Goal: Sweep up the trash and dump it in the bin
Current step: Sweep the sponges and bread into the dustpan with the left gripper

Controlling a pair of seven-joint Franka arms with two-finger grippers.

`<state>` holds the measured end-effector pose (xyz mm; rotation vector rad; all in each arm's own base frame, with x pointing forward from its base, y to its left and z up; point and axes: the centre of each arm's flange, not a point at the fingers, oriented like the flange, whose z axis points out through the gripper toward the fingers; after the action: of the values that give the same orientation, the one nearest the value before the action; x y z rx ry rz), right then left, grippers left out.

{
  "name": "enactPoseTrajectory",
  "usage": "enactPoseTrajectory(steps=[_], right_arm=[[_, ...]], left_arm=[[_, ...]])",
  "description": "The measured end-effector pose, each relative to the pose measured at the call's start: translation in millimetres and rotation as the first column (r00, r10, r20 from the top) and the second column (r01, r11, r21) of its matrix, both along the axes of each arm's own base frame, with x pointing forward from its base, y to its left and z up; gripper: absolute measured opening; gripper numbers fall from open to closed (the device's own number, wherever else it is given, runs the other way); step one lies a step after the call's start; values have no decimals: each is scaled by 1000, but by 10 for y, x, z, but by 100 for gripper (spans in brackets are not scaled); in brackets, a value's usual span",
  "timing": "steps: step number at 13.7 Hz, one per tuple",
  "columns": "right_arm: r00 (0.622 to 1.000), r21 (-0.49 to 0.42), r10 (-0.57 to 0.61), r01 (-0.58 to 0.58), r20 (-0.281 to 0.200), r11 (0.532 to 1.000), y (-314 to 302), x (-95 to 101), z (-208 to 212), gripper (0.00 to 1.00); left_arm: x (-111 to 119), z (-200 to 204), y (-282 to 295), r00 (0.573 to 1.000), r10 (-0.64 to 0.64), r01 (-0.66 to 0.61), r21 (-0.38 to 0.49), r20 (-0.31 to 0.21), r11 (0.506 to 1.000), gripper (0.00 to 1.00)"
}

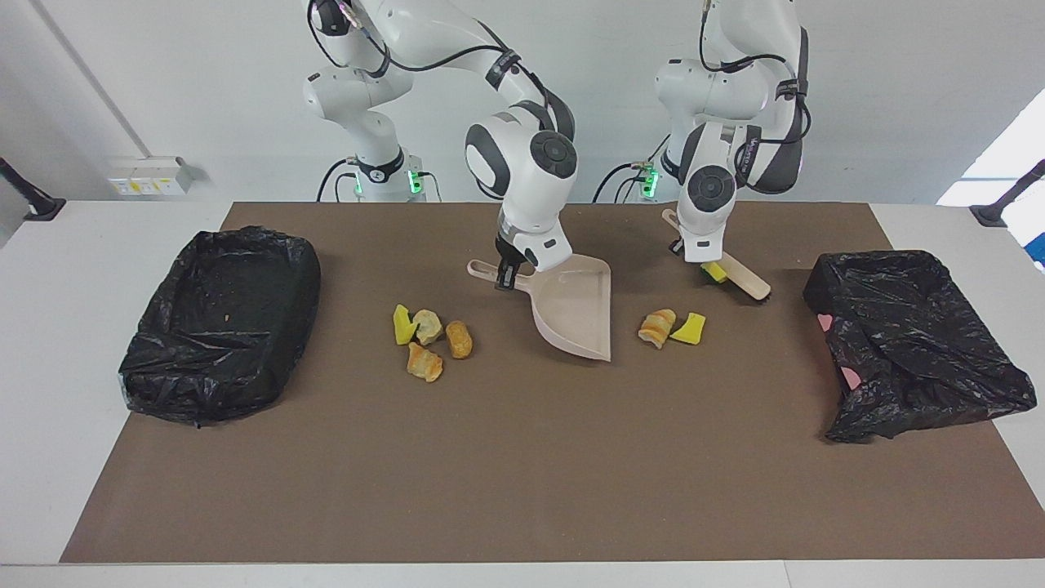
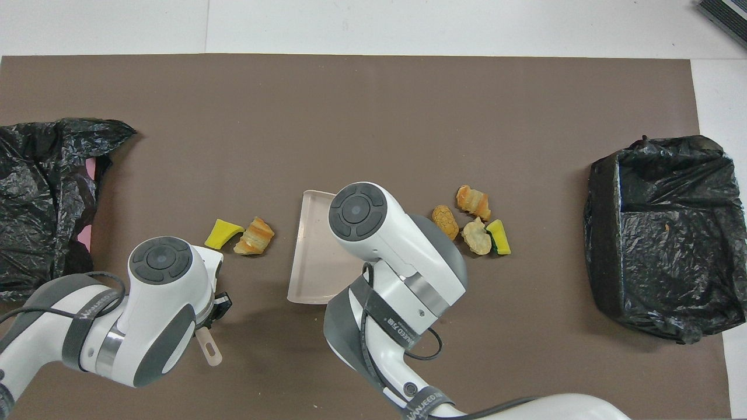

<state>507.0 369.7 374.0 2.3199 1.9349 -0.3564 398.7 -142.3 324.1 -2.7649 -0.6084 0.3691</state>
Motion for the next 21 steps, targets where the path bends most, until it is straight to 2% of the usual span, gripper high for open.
enactPoseTrajectory(steps=[4, 6, 9, 13, 18, 21], right_arm=[[999, -10, -36, 36, 0, 999, -98, 59, -11, 32], [998, -29, -68, 68, -8, 997, -128, 47, -24, 32], [990, -57, -140, 139, -7, 989, -150, 15, -55, 32], [987, -108, -159, 158, 0, 981, -174, -35, -106, 32], [988, -170, -156, 154, 1, 973, -304, -13, -110, 32], [987, -175, -160, 157, 0, 972, -333, -3, -108, 32]], left_arm=[[246, 72, 117, 984, -179, 180, -173, 25, 968, 27], [362, 83, 99, 964, -258, 264, -232, 57, 936, 27], [399, 44, 43, 931, -358, 361, -313, 71, 878, 27], [355, 58, -160, 925, -367, 373, -404, 95, 835, 27], [93, 95, -997, 916, -367, 394, -521, 160, 757, 27], [-15, 189, -1499, 919, -342, 388, -595, 194, 704, 27]])
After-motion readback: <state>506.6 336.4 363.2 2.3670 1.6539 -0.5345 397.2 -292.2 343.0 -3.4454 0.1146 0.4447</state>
